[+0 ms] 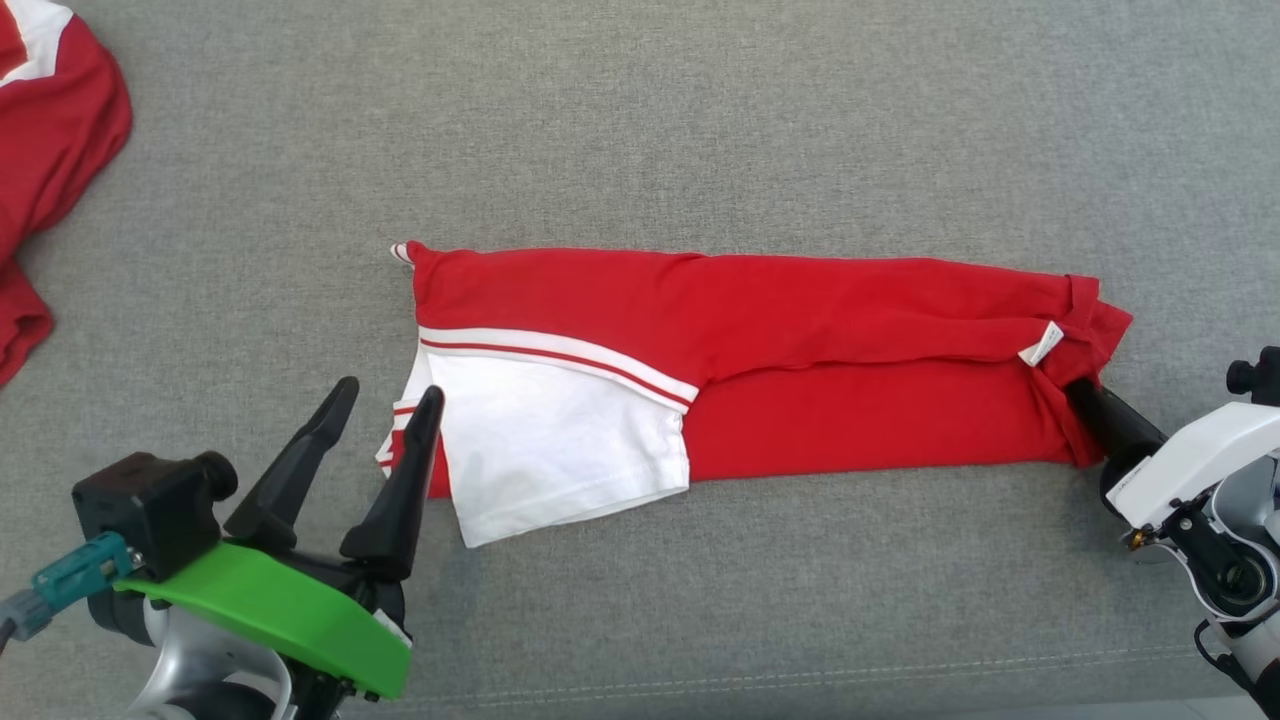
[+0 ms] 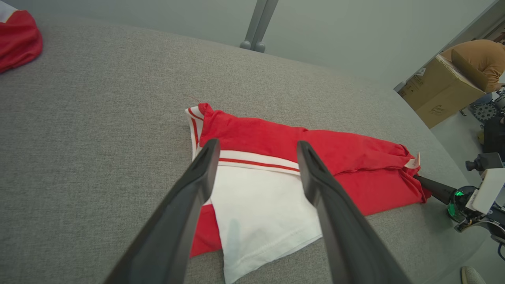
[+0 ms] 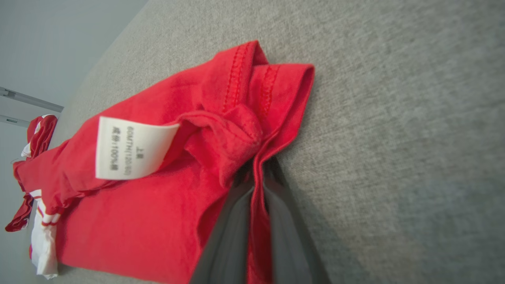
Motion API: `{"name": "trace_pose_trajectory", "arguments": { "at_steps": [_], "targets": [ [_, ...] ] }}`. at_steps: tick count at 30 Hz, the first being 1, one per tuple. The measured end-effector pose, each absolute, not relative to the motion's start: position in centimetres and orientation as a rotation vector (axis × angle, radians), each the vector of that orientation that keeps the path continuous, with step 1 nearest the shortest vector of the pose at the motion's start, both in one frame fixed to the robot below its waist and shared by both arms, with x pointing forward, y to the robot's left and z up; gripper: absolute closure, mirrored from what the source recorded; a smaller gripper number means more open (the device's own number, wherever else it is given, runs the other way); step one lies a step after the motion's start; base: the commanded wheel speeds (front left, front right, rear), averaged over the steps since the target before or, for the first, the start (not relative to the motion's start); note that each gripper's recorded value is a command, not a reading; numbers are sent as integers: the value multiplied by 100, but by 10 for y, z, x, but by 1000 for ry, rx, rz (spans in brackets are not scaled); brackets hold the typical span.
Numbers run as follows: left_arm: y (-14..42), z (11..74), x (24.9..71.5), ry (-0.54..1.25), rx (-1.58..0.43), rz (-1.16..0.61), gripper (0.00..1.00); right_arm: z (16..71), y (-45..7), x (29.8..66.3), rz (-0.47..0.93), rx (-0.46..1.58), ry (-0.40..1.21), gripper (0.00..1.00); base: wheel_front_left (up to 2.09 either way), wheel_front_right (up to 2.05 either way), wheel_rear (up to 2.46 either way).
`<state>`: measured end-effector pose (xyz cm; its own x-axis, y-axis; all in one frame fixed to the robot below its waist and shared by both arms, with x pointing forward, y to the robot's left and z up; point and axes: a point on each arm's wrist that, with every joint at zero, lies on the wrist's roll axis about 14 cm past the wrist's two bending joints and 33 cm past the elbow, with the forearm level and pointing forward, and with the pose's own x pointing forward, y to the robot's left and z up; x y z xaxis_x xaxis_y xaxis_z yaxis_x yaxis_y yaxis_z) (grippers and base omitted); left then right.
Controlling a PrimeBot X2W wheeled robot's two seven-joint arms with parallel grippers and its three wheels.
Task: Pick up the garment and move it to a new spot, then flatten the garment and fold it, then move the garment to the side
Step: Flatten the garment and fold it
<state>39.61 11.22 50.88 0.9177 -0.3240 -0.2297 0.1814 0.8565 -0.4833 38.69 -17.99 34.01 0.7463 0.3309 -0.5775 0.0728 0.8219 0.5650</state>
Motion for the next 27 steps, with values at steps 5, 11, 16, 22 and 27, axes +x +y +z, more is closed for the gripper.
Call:
{"name": "trace_pose_trajectory", "arguments": {
  "at_steps": [5,11,16,22,27],
  "targets": [
    [112,504,393,321,-480,-261,0,342,-179,392,146,628,716,100,0,0,0],
    [116,508,393,301,-478,-245,0,351,-183,401,127,667,682,100,0,0,0],
    [115,510,393,294,-480,-252,0,357,-199,402,96,671,667,100,0,0,0],
    [110,511,395,293,-482,-269,0,368,-232,405,36,660,631,100,0,0,0],
    [106,512,397,291,-482,-284,0,378,-266,404,-30,648,602,100,0,0,0]
  ]
}}
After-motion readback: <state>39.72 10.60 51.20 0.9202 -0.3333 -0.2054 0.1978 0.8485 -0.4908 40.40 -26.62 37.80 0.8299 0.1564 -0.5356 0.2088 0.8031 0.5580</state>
